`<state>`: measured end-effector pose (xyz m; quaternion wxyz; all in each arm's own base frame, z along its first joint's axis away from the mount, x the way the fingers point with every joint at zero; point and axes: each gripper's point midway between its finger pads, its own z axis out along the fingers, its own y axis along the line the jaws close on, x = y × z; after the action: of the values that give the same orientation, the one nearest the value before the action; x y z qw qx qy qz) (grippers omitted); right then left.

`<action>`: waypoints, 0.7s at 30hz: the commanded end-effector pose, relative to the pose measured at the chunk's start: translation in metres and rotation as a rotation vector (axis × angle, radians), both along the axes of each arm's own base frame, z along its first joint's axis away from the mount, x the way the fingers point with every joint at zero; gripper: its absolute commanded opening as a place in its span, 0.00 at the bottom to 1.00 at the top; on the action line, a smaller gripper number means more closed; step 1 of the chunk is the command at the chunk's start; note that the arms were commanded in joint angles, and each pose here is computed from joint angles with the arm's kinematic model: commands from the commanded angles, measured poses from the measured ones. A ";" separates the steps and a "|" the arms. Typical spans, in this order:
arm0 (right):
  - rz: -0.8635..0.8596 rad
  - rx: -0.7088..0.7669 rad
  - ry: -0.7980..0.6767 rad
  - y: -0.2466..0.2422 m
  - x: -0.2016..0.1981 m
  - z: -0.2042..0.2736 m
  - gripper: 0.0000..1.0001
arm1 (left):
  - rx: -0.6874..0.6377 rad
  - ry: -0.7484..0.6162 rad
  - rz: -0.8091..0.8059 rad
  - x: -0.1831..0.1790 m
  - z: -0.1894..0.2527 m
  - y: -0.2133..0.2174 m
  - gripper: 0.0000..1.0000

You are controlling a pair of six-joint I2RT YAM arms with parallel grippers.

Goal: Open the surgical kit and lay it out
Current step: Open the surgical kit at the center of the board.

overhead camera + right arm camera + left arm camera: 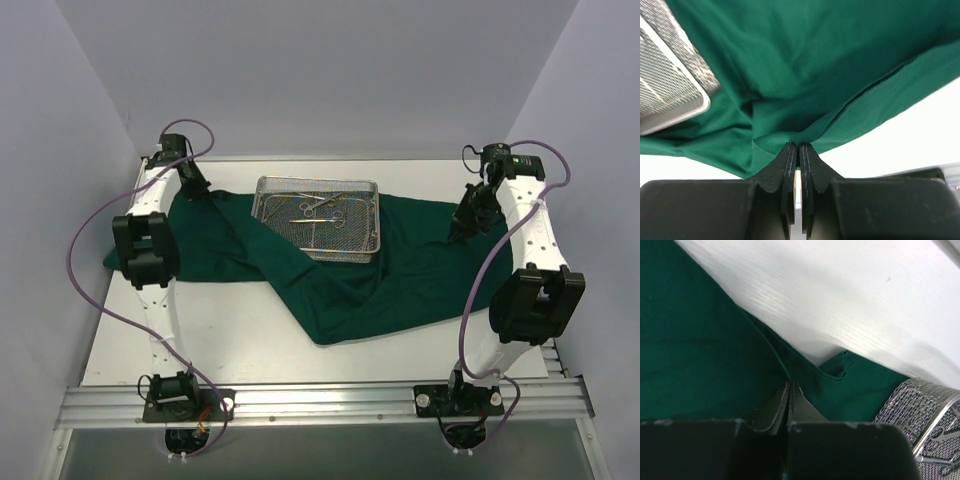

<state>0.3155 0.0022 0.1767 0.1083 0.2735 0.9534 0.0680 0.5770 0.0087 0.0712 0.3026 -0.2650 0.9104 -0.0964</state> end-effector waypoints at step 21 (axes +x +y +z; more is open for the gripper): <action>0.029 -0.080 0.027 -0.018 0.002 -0.010 0.00 | 0.052 0.174 0.168 -0.294 0.104 -0.004 0.02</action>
<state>0.3356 -0.0138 0.1515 0.0963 0.2609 0.9598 0.0394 0.3309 0.0005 0.1717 0.2550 -0.3102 0.9149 -0.0422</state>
